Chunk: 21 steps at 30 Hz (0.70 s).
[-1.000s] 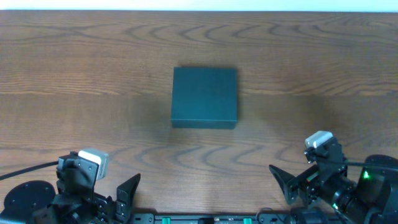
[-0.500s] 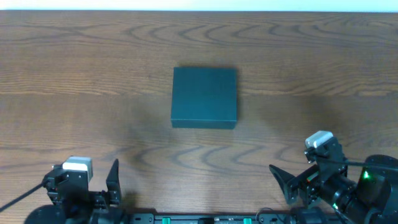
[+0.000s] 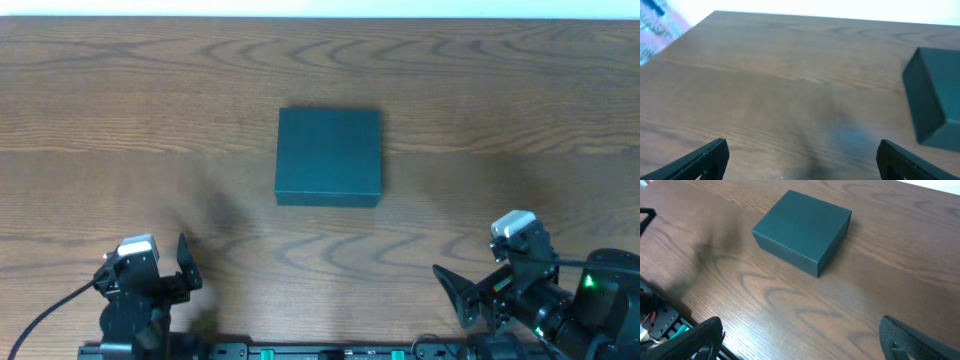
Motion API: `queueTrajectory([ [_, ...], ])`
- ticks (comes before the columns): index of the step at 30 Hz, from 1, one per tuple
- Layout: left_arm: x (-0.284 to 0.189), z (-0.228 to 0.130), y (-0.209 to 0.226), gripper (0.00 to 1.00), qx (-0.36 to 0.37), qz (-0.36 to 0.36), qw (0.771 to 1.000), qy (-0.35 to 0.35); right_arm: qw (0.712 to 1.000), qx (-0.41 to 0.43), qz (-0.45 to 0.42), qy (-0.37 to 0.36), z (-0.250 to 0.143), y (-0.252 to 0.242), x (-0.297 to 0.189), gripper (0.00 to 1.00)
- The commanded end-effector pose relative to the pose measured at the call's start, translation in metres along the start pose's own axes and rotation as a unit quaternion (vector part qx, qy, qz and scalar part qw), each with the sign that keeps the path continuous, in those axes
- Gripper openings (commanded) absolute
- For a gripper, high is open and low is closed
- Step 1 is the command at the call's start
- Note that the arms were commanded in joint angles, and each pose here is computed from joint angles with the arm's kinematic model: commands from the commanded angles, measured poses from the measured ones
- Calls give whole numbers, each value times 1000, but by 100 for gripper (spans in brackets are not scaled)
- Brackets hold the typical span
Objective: Pack container
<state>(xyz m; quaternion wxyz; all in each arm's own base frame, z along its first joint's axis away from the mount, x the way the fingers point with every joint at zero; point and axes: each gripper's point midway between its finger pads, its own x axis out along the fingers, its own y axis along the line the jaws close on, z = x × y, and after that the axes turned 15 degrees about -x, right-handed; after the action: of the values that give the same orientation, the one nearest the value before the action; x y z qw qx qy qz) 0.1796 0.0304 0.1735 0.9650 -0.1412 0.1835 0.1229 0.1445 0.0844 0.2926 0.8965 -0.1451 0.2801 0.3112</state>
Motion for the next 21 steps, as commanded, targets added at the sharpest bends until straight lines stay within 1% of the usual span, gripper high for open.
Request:
queueTrajectory([
  [1,8,-5,8,95,-17,21,1000,-5,1000,3,3,-4,1,2,-1,99],
  [10,35,-30,14,95,-32,23,999,7,1000,3,3,-4,1,2,-1,99],
  [16,55,-46,11,95,-41,3,999,9,1000,3,3,-4,1,2,-1,99],
  [21,59,-44,8,95,-43,-8,999,-1,1000,3,3,-4,1,2,-1,99],
])
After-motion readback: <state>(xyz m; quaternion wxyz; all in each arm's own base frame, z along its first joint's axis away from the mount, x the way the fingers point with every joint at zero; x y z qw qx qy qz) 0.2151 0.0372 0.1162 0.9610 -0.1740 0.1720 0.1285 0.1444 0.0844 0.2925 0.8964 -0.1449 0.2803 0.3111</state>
